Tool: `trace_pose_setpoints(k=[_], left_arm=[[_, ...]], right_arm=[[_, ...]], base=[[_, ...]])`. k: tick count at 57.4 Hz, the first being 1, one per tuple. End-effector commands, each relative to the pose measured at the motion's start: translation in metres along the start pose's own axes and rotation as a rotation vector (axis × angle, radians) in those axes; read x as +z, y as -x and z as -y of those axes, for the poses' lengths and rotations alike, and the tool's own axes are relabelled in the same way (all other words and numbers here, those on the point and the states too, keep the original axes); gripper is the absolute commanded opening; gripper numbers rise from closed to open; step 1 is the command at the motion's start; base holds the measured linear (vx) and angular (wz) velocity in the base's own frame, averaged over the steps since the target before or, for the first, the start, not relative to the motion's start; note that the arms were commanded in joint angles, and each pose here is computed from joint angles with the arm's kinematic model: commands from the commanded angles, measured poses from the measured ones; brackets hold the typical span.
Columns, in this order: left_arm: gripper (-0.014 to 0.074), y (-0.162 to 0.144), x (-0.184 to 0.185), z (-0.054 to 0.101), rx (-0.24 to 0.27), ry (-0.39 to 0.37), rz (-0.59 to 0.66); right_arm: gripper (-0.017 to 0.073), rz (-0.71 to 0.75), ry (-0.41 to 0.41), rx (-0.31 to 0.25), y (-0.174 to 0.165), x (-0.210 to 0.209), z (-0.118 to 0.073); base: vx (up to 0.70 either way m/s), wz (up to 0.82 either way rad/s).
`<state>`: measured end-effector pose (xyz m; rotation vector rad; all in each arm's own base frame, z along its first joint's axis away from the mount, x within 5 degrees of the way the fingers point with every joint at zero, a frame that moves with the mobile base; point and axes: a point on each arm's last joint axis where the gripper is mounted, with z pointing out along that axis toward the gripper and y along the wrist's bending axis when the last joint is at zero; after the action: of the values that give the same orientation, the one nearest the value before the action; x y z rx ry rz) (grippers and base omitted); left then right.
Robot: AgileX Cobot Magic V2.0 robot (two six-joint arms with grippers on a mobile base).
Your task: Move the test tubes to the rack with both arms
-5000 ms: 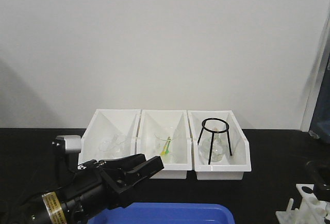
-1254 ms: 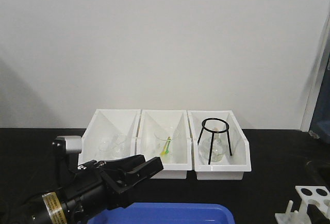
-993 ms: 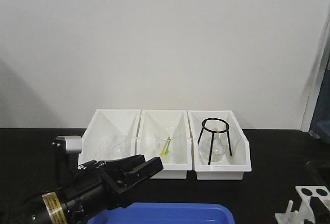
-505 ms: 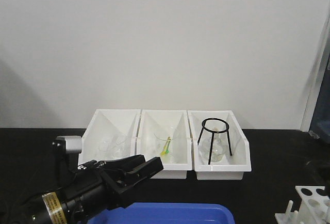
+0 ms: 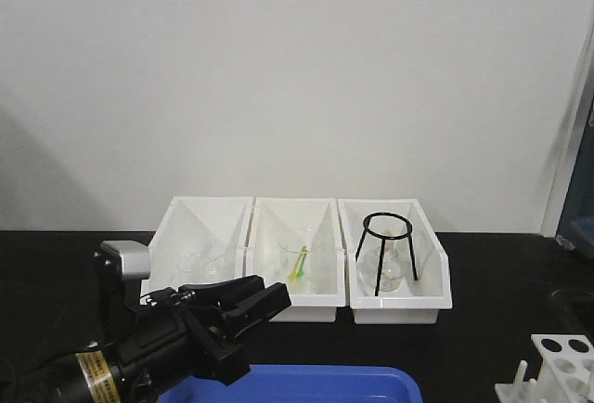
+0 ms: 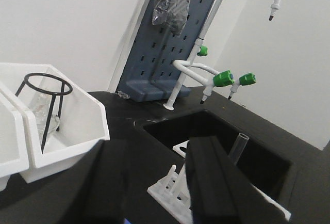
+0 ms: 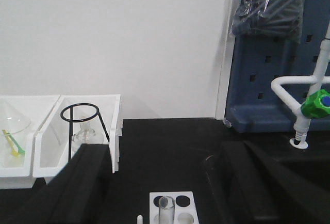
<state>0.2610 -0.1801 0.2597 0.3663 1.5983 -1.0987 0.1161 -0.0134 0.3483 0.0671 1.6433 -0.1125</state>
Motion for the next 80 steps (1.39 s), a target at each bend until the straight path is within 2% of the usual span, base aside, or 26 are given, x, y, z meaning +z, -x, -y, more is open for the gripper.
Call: trace_pose_setpoints(k=[1,19,42,45,50,57,60,64,69,76,80], left_arm=[[0.0320,0.023,0.000,0.016,0.024,-0.083,0.123],[0.0223,0.023,0.000,0.016,0.022,-0.082,0.121],[0.0216,0.022,-0.002,0.014,0.013,-0.064,0.120],[0.0201,0.024,-0.009,0.015,0.024,-0.024,0.137],[0.0148,0.032,-0.025,0.022,0.133,0.025,0.179],[0.0029,0.040,-0.059,0.037,0.289,0.088,0.241],[-0.0022,0.040,-0.076,0.042,0.330,0.127,0.244],[-0.0023,0.035,-0.096,0.047,0.379,0.175,0.217],[-0.0022,0.034,-0.120,0.053,0.406,0.258,0.153],[-0.0022,0.034,-0.151,0.054,0.336,0.420,0.043],[-0.0022,0.032,-0.172,0.052,0.344,0.520,-0.001]], right_arm=[[0.0505,0.136,-0.010,-0.009,0.021,-0.010,0.001],[0.0494,0.147,-0.011,-0.008,0.022,-0.014,0.001],[0.0494,0.147,-0.011,-0.007,0.022,-0.014,0.001],[0.0494,0.147,-0.011,-0.007,0.022,-0.014,0.001],[0.0494,0.147,-0.011,-0.007,0.022,-0.014,0.001],[0.0494,0.143,-0.010,-0.007,0.022,-0.014,0.001],[0.0494,0.143,-0.010,-0.007,0.022,-0.014,0.001],[0.0494,0.143,-0.010,-0.007,0.022,-0.014,0.001],[0.0494,0.143,-0.010,-0.007,0.022,-0.014,0.001],[0.0494,0.143,-0.010,-0.007,0.022,-0.014,0.001],[0.0494,0.143,-0.010,-0.007,0.022,-0.014,0.001]], base=[[0.00,0.00],[0.00,0.00],[0.00,0.00],[0.00,0.00],[0.00,0.00],[0.00,0.00],[0.00,0.00],[0.00,0.00],[0.00,0.00],[0.00,0.00],[0.00,0.00]])
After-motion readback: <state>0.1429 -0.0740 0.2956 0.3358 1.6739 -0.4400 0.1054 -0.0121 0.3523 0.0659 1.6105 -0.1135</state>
